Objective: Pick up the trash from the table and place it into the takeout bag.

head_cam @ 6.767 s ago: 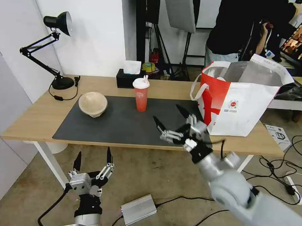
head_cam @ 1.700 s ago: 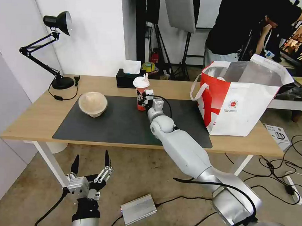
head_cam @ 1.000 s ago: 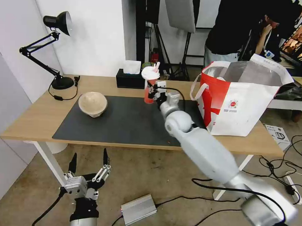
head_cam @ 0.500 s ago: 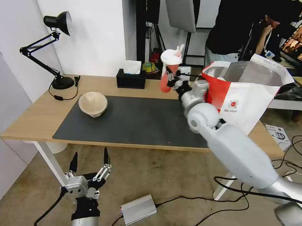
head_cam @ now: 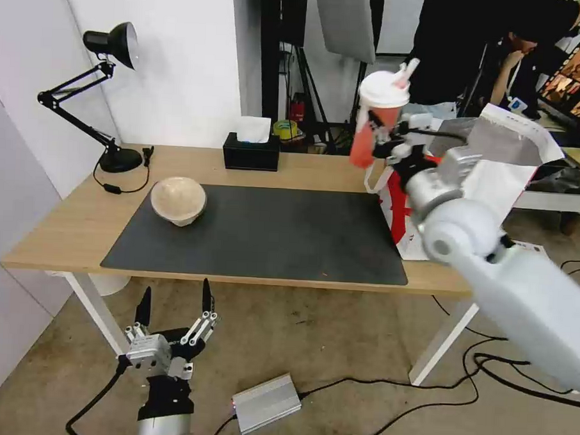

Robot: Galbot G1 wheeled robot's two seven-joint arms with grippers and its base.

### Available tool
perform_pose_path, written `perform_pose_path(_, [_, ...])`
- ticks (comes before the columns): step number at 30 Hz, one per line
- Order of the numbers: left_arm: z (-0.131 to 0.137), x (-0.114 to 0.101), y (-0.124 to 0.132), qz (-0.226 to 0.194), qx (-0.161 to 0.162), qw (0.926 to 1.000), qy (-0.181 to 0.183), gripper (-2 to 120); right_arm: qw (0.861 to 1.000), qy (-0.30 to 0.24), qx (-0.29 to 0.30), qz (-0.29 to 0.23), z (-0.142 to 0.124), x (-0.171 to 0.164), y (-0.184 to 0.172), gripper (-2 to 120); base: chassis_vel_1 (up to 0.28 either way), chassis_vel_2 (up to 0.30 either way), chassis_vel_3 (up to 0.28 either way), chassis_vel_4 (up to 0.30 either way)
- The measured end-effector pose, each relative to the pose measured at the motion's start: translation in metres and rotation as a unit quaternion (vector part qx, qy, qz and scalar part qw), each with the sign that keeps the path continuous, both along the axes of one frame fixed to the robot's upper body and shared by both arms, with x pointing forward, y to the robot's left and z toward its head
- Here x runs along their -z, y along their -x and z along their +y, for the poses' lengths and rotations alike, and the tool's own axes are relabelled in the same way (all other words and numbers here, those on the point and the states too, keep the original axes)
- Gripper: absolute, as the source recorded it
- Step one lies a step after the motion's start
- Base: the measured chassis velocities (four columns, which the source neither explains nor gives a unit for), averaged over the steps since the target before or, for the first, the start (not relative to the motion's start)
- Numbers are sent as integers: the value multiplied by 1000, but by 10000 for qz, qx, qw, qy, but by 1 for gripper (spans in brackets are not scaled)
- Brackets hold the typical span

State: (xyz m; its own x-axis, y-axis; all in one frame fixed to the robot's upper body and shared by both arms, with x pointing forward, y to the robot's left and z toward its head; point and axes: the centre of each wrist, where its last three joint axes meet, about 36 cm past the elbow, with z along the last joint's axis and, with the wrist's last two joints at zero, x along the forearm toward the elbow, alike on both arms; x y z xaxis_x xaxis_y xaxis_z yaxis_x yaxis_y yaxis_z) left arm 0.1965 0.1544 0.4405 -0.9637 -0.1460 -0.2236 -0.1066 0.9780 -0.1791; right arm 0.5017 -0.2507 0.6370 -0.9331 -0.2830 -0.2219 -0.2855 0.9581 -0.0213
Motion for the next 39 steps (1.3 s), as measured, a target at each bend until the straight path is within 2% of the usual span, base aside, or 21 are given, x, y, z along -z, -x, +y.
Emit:
perform_pose_path(7, [1,-1,-1,-6,-6,10000,-8,100,9992,50,388,-116,-19,-26,-1,3,0,0,0,0])
perform_pose_path(15, [1,-1,-1,-8,-12,10000,4,100,9973,123,707,-120,-37,-38,-12,3,0,0,0,0])
perform_pose_path(19, [1,1,-1,11,-4,10000,1,100,9948,177,1003,-69,-57,-44,-26,3,0,0,0,0])
perform_pose_path(28, [1,0,1,31,0,10000,-5,100,9891,212,1449,132,-91,-39,-48,3,0,0,0,0])
perform_pose_path(39, [2,-4,3,-4,-8,10000,-9,100,9820,271,1801,505,-113,-18,-70,3,0,0,0,0])
